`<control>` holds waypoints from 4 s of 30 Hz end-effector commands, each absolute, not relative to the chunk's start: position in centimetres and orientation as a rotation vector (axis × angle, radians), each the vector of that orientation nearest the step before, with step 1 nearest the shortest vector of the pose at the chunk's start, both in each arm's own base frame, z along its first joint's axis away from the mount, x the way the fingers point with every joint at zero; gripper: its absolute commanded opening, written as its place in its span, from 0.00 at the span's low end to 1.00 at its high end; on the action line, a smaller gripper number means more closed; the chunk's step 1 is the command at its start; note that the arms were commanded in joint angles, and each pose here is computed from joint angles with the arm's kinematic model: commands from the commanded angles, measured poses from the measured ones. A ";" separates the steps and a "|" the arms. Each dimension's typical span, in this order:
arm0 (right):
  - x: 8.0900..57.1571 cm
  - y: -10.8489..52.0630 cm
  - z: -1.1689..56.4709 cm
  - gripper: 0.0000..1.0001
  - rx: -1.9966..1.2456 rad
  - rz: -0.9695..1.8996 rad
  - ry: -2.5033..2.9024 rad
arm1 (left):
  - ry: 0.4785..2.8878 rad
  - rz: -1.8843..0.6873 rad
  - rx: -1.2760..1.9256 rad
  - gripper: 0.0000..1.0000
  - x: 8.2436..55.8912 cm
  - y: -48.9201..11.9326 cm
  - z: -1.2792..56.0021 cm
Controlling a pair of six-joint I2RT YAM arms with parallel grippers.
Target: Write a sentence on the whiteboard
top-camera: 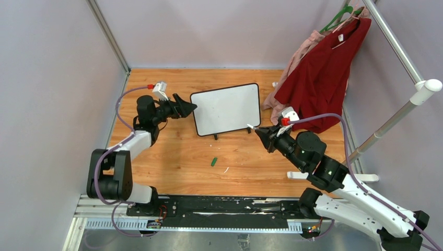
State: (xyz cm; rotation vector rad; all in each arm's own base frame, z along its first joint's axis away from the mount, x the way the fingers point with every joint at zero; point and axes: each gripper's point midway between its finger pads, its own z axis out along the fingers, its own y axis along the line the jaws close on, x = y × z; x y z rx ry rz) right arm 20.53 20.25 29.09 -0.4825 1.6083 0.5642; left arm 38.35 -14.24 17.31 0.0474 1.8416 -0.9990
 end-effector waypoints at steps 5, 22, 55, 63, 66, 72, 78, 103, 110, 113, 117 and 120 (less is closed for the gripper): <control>20.7 20.5 30.0 0.00 -0.489 0.579 1.567 | 1.701 -0.623 -0.082 0.99 38.4 -8.6 21.1; 20.6 20.9 30.4 0.00 -0.503 0.593 1.570 | 1.748 -0.761 -0.155 1.00 39.1 -9.9 18.7; 21.6 25.7 31.8 0.00 -0.541 0.725 1.556 | 1.654 -1.185 0.022 0.63 37.6 -14.6 15.7; 22.2 27.0 32.2 0.00 -0.532 0.759 1.546 | 1.671 -1.191 0.008 0.56 37.6 -14.6 14.6; 22.6 27.6 32.4 0.00 -0.533 0.762 1.545 | 1.670 -1.183 0.005 0.53 37.7 -14.5 14.5; 24.1 28.9 32.1 0.00 -0.518 0.727 1.570 | 1.688 -1.183 0.003 0.47 37.7 -14.9 13.7; 25.2 30.1 32.2 0.00 -0.510 0.696 1.573 | 1.703 -1.179 0.013 0.45 37.4 -15.5 13.1; 25.8 31.0 31.4 0.00 -0.502 0.629 1.590 | 1.673 -1.206 0.069 0.26 36.3 -17.3 14.1; 25.7 30.8 31.0 0.00 -0.498 0.620 1.597 | 1.665 -1.215 0.074 0.22 36.0 -17.5 14.3; 25.7 30.8 30.9 0.00 -0.495 0.618 1.597 | 1.667 -1.216 0.073 0.25 35.9 -17.5 14.2; 25.7 30.7 30.9 0.00 -0.498 0.613 1.597 | 1.671 -1.210 0.069 0.38 35.9 -17.5 14.2; 25.7 30.5 30.7 0.00 -0.501 0.601 1.597 | 1.670 -1.200 0.067 0.46 36.0 -17.4 14.3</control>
